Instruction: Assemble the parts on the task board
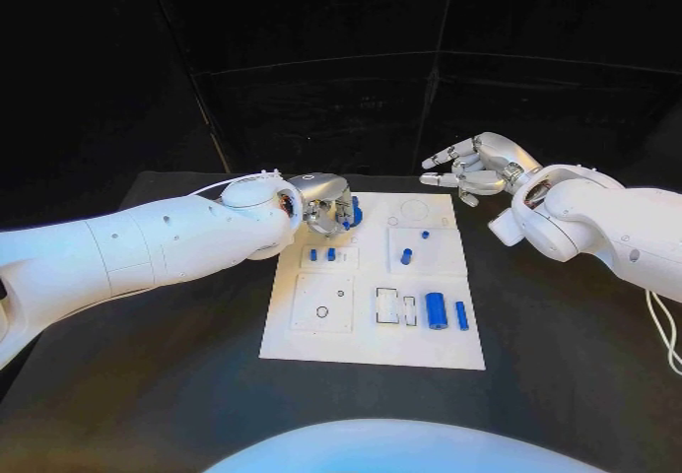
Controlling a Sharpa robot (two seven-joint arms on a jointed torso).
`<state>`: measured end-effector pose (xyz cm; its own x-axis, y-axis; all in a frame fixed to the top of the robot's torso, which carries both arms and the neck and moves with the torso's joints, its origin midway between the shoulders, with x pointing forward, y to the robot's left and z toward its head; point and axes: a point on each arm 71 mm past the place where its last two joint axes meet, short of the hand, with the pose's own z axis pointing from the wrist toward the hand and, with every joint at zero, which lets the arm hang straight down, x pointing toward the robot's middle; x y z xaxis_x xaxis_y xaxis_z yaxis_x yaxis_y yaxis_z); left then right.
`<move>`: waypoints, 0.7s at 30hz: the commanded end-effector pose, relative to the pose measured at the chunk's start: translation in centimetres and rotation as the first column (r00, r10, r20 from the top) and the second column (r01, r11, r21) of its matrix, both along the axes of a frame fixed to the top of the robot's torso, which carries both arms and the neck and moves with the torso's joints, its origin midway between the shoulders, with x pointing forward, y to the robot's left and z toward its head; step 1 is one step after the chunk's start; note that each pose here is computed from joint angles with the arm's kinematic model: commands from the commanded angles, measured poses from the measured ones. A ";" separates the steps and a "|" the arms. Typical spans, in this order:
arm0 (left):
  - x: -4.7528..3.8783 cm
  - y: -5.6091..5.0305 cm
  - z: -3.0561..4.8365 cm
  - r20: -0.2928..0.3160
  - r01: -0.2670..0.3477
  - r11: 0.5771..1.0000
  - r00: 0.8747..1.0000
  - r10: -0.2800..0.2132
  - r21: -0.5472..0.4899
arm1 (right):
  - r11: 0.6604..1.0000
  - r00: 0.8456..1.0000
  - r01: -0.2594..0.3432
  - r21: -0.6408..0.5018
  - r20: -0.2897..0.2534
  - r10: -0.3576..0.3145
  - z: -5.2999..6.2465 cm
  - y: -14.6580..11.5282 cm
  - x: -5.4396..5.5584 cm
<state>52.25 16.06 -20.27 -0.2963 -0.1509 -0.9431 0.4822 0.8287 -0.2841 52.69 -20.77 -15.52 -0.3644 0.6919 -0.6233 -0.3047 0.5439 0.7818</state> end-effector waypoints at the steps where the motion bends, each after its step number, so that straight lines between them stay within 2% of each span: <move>1: -0.07 0.8 0.27 -0.006 -0.034 0.999 0.999 0.034 -0.015 | 1.000 1.000 -0.009 0.005 0.004 0.009 0.1 0.1 0.0; 12: -0.12 3.1 -0.06 -0.059 -0.079 0.997 0.995 0.080 0.012 | 1.000 1.000 -0.007 0.004 0.002 0.007 0.1 0.0 0.0; 21: 0.05 3.0 -0.39 -0.090 -0.087 0.996 0.992 0.089 0.020 | 1.000 1.000 -0.010 0.004 0.002 0.010 0.1 0.1 0.0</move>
<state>52.29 19.09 -20.51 -0.3393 -0.1645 -0.9262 0.3971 0.8675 -0.2996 52.75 -20.84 -15.55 -0.3637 0.6917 -0.6239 -0.3032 0.5454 0.7814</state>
